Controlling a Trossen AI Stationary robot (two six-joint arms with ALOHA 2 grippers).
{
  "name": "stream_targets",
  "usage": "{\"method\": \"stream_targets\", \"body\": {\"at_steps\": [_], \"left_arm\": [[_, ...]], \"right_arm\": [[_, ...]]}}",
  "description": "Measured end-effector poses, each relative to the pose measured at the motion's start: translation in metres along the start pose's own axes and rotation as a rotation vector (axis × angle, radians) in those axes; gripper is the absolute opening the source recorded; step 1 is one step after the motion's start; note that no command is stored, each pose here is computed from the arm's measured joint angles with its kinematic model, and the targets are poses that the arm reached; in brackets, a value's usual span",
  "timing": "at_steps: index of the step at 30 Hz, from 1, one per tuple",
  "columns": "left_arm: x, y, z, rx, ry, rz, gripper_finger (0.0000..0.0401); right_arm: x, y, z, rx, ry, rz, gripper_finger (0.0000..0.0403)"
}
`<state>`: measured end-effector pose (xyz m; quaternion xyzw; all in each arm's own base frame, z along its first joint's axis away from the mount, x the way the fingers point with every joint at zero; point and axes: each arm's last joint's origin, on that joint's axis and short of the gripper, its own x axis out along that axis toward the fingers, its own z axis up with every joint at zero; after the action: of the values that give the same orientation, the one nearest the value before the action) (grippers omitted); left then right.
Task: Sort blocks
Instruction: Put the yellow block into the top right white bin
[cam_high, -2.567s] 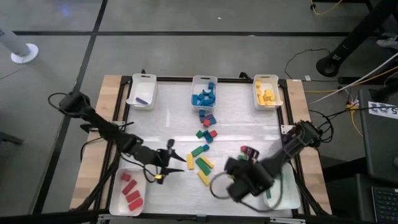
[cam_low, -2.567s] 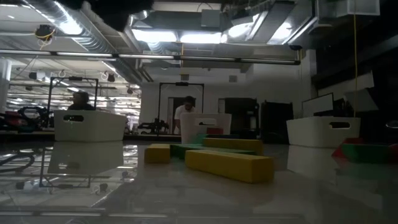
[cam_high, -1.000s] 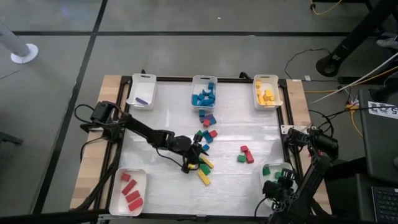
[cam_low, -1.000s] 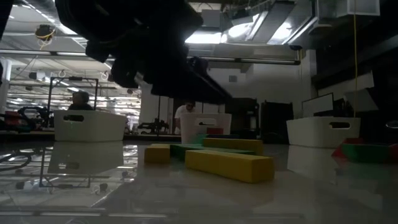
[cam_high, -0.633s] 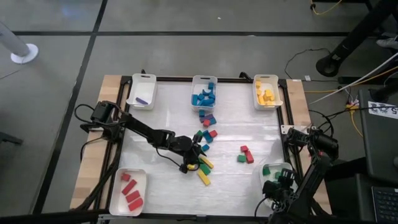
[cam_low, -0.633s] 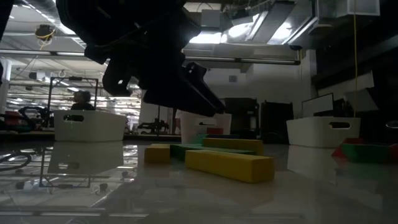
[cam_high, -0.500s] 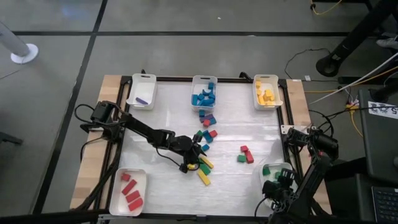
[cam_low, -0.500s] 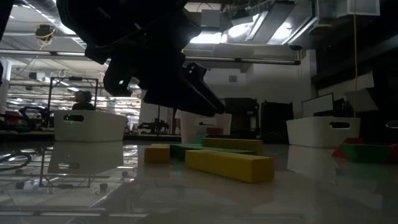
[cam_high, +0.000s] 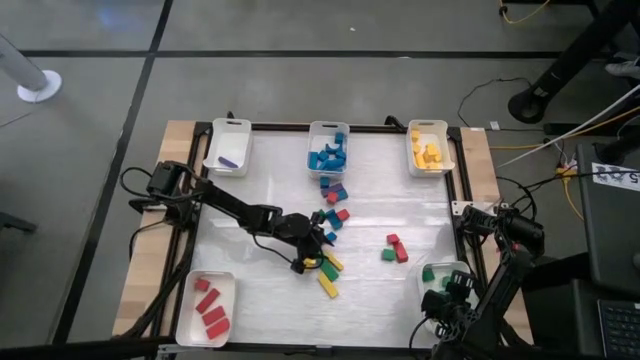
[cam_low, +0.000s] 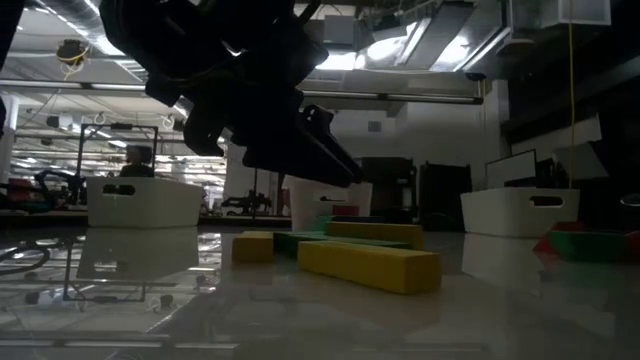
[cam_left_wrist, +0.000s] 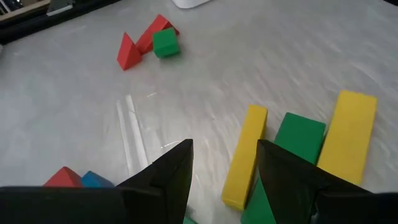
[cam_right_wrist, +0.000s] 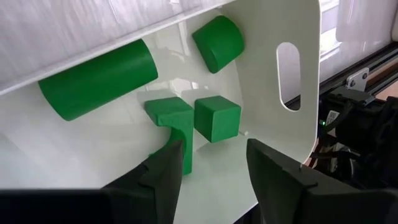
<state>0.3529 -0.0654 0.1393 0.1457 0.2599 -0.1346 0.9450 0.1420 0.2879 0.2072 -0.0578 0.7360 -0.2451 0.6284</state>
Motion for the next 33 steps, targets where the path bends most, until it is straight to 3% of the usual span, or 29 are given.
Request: {"method": "stream_targets", "body": {"at_steps": [10,16,25,33], "left_arm": [[0.003,0.009,0.03,0.011,-0.073,-0.004,0.0166],[0.004,0.01,0.034,0.03,0.015,-0.031,0.0166],[0.028,0.003,0.004,0.023,0.114,-0.071,0.0166],[0.036,0.001,-0.005,0.015,0.137,-0.077,0.0165]], "right_arm": [[0.0,0.0,0.0,0.0,0.0,0.0,0.0179],[0.0,0.0,0.0,0.0,-0.001,0.0,0.0179],[0.0,0.0,0.0,0.0,-0.001,0.002,0.0179],[0.0,0.0,0.0,0.0,-0.004,0.001,0.0179]]}}
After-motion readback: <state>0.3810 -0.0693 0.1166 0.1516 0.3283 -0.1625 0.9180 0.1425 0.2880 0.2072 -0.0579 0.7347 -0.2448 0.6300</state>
